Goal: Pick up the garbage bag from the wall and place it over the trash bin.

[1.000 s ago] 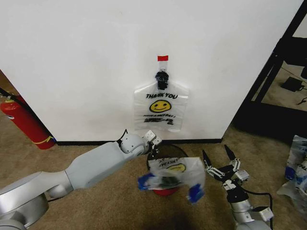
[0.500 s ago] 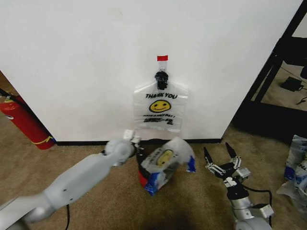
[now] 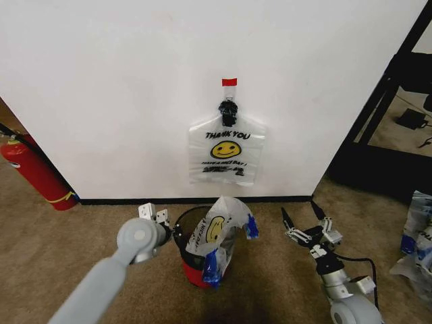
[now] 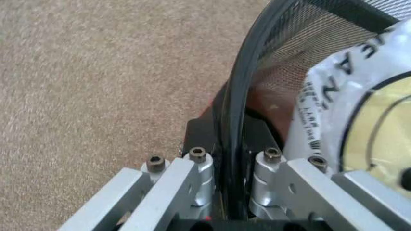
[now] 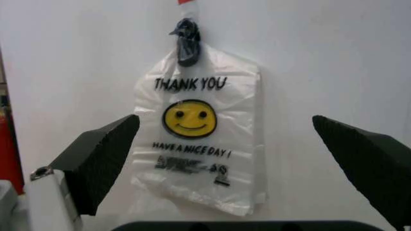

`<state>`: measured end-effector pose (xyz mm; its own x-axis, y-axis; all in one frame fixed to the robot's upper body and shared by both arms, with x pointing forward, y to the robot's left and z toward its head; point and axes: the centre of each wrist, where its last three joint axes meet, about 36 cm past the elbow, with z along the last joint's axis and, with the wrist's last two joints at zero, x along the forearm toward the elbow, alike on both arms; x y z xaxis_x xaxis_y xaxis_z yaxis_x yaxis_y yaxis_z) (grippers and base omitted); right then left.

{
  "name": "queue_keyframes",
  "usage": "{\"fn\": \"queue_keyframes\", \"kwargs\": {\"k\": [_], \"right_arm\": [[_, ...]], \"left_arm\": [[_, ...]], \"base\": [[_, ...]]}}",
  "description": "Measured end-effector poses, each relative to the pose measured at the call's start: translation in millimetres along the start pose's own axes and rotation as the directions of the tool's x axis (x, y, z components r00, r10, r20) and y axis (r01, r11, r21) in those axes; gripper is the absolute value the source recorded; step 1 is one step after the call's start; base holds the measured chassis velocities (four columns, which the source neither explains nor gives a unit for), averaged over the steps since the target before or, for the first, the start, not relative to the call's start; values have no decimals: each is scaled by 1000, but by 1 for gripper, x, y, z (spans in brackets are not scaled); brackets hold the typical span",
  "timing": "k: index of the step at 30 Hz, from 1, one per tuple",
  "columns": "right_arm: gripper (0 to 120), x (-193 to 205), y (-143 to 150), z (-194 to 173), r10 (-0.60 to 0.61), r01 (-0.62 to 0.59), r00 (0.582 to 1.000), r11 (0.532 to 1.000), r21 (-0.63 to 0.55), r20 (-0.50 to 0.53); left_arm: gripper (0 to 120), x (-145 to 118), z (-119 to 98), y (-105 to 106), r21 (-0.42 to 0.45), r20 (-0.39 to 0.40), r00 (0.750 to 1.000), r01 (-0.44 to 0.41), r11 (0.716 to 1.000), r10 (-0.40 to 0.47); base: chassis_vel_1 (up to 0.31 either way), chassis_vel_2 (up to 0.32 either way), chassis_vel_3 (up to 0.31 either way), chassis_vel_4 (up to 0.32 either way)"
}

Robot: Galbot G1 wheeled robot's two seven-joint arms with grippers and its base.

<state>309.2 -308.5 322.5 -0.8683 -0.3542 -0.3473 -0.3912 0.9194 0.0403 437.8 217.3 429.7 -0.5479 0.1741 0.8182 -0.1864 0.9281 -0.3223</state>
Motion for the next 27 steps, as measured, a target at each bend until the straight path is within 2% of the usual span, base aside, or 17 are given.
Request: {"fn": "queue_keyframes", "kwargs": {"k": [8,14,18,19,21,24,27], "right_arm": [[100,4,-2,-2,-21,22,1000,1000,12,-13],[100,0,-4,-3,-33,33,999,999,17,-11],[100,-3,-4,0,-40,40,999,999,13,-10],[100,-3,-3,2,-43,43,999,999,10,-13],[100,-2,-3,3,-44,44,999,999,9,-14],[100,-2,-1,5,-44,45,999,999,4,-14],[100,-2,2,6,-43,43,999,999,3,-11]], "left_arm": [[4,3,15,2,72,36,999,-21,997,18],[6,5,38,-2,42,51,999,0,999,-2],[20,14,49,-4,18,44,999,-9,1000,8],[27,20,53,-5,6,53,999,-5,1000,5],[30,23,54,-5,-1,60,998,-2,1000,2],[42,35,59,-6,-30,103,995,8,1000,-5],[55,50,59,-10,-87,200,980,31,996,-13]], "base": [[0,0,0,0],[0,0,0,0],[0,0,0,0],[0,0,0,0],[0,0,0,0],[0,0,0,0],[0,0,0,0]]}}
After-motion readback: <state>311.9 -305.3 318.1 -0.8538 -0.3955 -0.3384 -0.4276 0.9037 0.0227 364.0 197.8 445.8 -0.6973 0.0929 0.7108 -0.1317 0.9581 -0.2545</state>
